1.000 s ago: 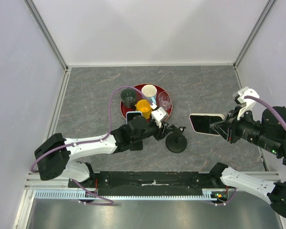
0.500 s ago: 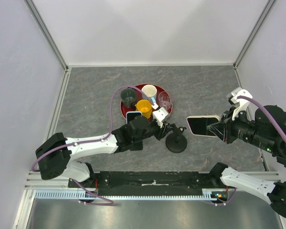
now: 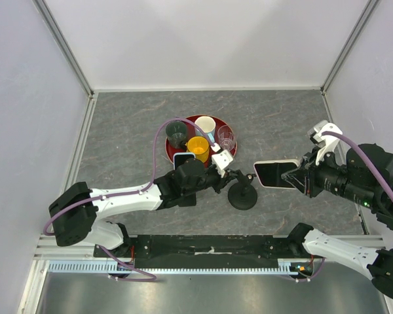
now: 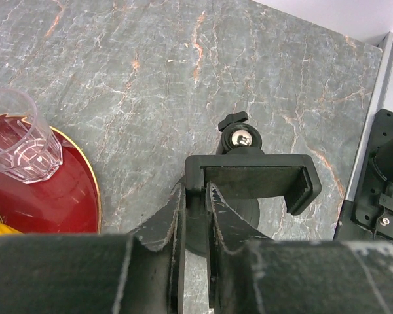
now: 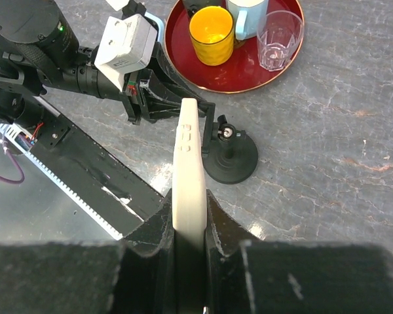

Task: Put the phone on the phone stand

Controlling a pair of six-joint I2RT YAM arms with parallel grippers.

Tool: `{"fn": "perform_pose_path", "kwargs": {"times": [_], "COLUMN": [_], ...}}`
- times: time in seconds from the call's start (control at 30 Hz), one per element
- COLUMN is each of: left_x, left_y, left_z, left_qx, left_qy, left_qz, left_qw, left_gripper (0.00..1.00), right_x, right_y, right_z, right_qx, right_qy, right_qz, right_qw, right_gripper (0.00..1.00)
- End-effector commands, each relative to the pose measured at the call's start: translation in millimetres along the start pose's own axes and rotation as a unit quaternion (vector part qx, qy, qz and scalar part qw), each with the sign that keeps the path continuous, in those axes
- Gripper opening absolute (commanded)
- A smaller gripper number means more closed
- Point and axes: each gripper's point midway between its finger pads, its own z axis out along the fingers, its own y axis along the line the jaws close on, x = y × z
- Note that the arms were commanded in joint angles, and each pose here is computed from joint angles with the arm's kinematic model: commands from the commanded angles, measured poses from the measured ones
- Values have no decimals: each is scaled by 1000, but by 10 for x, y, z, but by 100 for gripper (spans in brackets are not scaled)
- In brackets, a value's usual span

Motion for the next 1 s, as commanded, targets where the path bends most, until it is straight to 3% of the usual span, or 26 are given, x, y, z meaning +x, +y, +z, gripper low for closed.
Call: {"fn": "perform_pose_path", "kwargs": {"times": [0.0, 0.07, 0.27, 0.4, 0.63, 0.73, 0.83, 0.97], "left_x": [-237, -235, -210, -177, -180, -181, -178, -155], "left_y": [-82, -85, -138, -190, -235, -214, -185, -158], "left_z": [50, 53, -2, -12, -33, -44, -46, -90], "left_qx": [19, 20, 37, 54, 72, 73, 70, 74], "left_qy": [-30, -28, -25, -12, -7, -8, -6, -3], "left_qz": [17, 17, 26, 28, 45, 49, 57, 70], "left_qw": [999, 999, 999, 998, 996, 996, 996, 995], "left_gripper": [8, 2, 2, 2, 2, 2, 2, 2], "right_x": [-226, -137, 197, 250, 480, 540, 479, 519], "right_y": [126, 108, 71, 234, 605, 703, 718, 715], "right_z": [49, 131, 496, 633, 778, 788, 882, 1115], "right_qx": [-31, -28, -38, -106, -262, -318, -327, -341], "right_qy": [-47, -29, 54, 64, 50, 25, 5, 34], "right_qz": [2, -8, -88, -160, -273, -356, -404, -436], "right_qw": [998, 999, 994, 979, 924, 878, 854, 832], "right_gripper": [0, 0, 0, 0, 0, 0, 0, 0]}}
